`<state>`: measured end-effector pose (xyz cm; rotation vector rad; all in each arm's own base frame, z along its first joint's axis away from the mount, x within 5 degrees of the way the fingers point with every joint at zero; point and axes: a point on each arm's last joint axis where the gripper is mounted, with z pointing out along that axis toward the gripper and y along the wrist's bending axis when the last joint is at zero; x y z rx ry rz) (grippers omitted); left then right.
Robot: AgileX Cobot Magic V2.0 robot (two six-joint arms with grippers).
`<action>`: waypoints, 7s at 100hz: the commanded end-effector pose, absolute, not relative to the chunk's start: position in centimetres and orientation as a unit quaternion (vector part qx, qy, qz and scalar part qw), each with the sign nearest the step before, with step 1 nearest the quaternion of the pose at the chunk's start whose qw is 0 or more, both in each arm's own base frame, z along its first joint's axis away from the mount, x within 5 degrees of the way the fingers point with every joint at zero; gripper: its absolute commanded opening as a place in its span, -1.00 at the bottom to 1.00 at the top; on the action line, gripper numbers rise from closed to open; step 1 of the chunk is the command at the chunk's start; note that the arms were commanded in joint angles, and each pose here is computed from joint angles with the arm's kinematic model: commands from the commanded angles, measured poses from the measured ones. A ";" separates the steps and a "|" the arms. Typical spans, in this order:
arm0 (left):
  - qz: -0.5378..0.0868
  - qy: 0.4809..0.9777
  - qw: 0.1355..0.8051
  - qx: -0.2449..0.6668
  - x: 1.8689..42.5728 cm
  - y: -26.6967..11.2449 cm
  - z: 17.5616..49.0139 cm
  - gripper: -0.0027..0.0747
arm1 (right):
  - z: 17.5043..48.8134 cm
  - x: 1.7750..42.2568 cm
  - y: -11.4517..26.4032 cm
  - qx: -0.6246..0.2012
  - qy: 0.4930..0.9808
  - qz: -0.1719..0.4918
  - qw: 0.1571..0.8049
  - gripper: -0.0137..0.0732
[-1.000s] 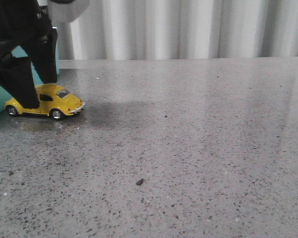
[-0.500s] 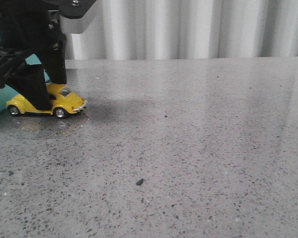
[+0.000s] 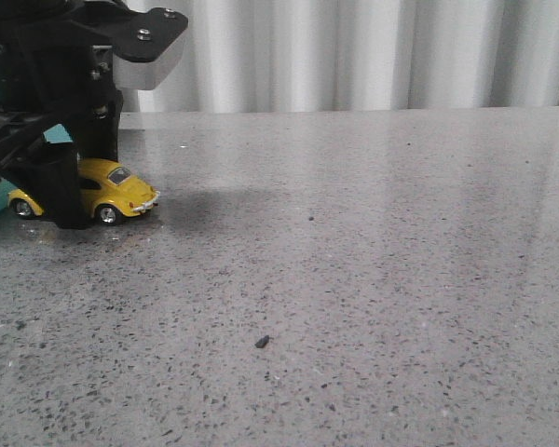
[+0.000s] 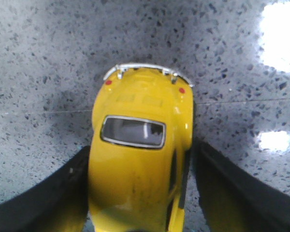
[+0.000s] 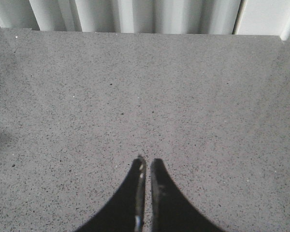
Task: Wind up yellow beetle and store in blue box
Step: 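Lower the left gripper around the beetle and close on it, then lift the beetle with the left gripper over the blue box, then lower the beetle into the blue box and open the left gripper, then raise the open left gripper up out of the box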
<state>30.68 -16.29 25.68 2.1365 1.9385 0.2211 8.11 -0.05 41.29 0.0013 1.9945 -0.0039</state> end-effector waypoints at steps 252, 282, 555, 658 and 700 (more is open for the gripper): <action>-0.016 0.971 0.173 0.167 35.8 1.7 34.0 -0.81 | 42.8 8.3 0.0 -0.002 0.804 -0.001 0.594 -0.78; -0.036 0.972 0.166 0.162 36.7 1.4 32.7 0.11 | 42.8 8.3 0.0 -0.002 0.804 -0.001 0.594 -0.78; -0.123 0.726 0.671 0.092 6.9 -2.6 32.6 -0.99 | 31.6 0.3 -1.2 -0.021 0.692 -0.058 0.719 -0.78; -0.117 0.666 0.732 0.086 3.2 -2.1 30.1 -0.99 | 30.8 0.4 -1.3 -0.015 0.721 -0.054 0.691 -0.78; -0.117 0.666 0.732 0.086 3.2 -2.1 30.1 -0.99 | 30.8 0.4 -1.3 -0.015 0.721 -0.054 0.691 -0.78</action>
